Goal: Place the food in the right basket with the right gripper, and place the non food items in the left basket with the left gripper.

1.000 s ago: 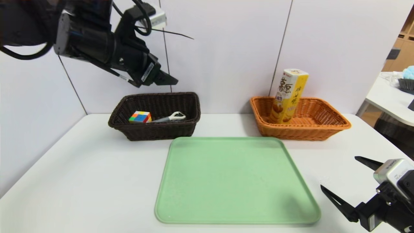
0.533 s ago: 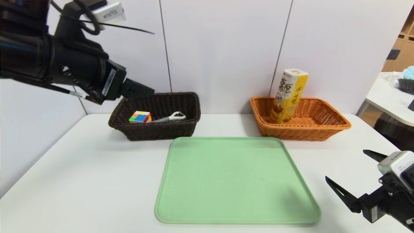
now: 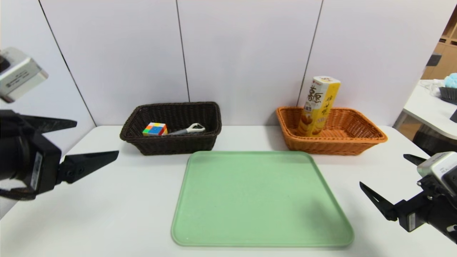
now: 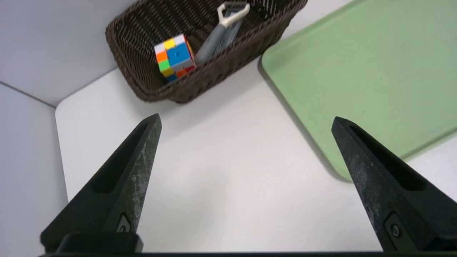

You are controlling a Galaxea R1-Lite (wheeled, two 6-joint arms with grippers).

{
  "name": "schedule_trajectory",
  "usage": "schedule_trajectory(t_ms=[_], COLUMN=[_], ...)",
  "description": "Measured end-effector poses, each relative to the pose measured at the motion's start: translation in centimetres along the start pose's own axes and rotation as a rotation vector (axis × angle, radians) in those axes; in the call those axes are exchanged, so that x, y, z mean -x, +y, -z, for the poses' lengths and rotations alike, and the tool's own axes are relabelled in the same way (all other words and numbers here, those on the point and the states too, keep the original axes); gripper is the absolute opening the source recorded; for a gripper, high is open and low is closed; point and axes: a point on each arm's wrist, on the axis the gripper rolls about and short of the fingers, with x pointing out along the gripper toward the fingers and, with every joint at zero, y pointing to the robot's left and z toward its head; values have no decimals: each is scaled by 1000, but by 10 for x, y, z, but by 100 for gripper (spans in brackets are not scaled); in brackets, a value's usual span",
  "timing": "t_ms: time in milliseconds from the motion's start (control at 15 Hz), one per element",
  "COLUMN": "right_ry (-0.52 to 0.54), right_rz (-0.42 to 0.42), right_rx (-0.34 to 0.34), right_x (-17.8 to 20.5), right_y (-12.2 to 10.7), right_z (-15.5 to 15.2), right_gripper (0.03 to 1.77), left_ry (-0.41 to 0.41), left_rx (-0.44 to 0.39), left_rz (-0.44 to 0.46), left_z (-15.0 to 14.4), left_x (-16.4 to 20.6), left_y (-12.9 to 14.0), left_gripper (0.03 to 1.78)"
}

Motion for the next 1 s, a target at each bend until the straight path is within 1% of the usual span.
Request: schedule_trajectory(t_ms=[133,267,467,667,1000], right_ry=[-12,-26,-24,-16,-12], right_rz=[15,26,67,95,162], right_rx=[-3,-5,-9,-15,-32], right_x=[-2,-4,-5,-4,2], right_y=[-3,-5,-8,-11,-20], right_z=[-6,-11,-14,-14,-11], right_gripper=[170,170,170,170,170], left_ry=[0,-5,-16,-25,-15], left_rx=[12,22,39,73,127], left_rz=[-18,-55,-118,-170,-239], left_z=[25,48,76,92,113], left_x=[11,20,29,38,46], left_y=[-4,-8,-10,-10,-12], left_gripper=[169,169,169,169,169])
